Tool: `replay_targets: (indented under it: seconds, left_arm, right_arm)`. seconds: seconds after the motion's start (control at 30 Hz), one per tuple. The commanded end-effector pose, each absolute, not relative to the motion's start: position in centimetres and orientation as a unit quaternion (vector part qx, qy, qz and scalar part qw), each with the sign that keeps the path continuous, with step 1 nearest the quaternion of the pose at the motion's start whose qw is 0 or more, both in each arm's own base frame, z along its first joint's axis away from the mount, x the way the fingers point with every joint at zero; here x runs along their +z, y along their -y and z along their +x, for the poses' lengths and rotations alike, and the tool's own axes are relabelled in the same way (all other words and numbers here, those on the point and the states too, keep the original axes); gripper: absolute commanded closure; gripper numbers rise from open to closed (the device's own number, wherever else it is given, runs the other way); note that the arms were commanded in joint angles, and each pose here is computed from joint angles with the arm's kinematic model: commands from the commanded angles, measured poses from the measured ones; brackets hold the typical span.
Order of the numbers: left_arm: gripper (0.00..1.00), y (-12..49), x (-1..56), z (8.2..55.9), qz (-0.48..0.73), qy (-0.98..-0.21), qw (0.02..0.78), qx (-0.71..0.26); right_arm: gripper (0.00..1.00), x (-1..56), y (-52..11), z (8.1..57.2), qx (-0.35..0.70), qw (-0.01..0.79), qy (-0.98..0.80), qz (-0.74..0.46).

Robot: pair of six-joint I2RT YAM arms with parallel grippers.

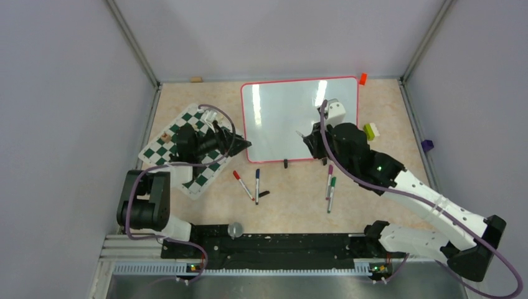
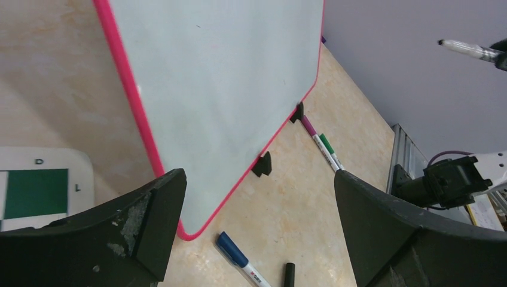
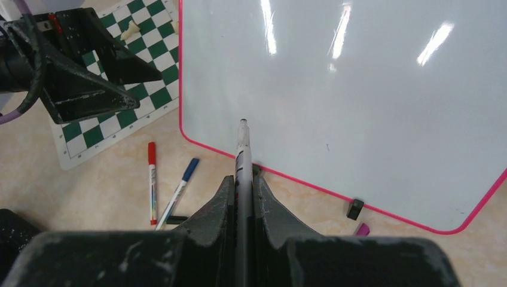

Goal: Write a sentence on the whiteboard
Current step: Hold the whiteboard on the whiteboard stand.

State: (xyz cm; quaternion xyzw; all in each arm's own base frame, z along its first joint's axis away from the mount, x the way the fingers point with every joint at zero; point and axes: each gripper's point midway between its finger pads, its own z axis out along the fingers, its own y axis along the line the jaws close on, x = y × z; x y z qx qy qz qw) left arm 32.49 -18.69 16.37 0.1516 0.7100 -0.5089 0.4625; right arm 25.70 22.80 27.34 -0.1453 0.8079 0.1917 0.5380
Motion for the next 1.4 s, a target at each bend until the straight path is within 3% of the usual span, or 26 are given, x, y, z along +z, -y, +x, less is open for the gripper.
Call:
replay_targets:
  seconds: [0.0, 0.3, 0.83, 0.93, 1.13, 1.37]
  left_arm:
    - [0.01, 17.6, 18.1, 35.3, 0.158, -0.697, 0.470, -0.518]
    - [0.01, 17.7, 16.2, 38.6, 0.162, -0.682, 0.418, -0.577]
    - [0.01, 20.4, 13.3, 36.8, 0.179, -0.642, 0.386, -0.638]
    - [0.11, 20.6, 13.2, 36.5, 0.161, -0.649, 0.381, -0.639]
    - [0.18, 21.4, 12.4, 35.0, 0.152, -0.656, 0.375, -0.637]
    - [0.12, 22.5, 12.0, 34.5, 0.157, -0.671, 0.359, -0.630]
  right_arm:
    - [1.00, 31.1, -21.7, 26.2, 0.191, 0.592, -0.771, -0.133]
    - [1.00, 31.3, -20.6, 26.5, 0.180, 0.600, -0.769, -0.127]
    - [1.00, 30.9, -21.3, 28.2, 0.177, 0.593, -0.775, -0.131]
    - [1.00, 30.9, -21.6, 28.4, 0.180, 0.592, -0.774, -0.132]
    - [1.00, 30.5, -21.8, 28.6, 0.184, 0.590, -0.775, -0.131]
    - [1.00, 30.7, -21.5, 28.2, 0.187, 0.589, -0.776, -0.129]
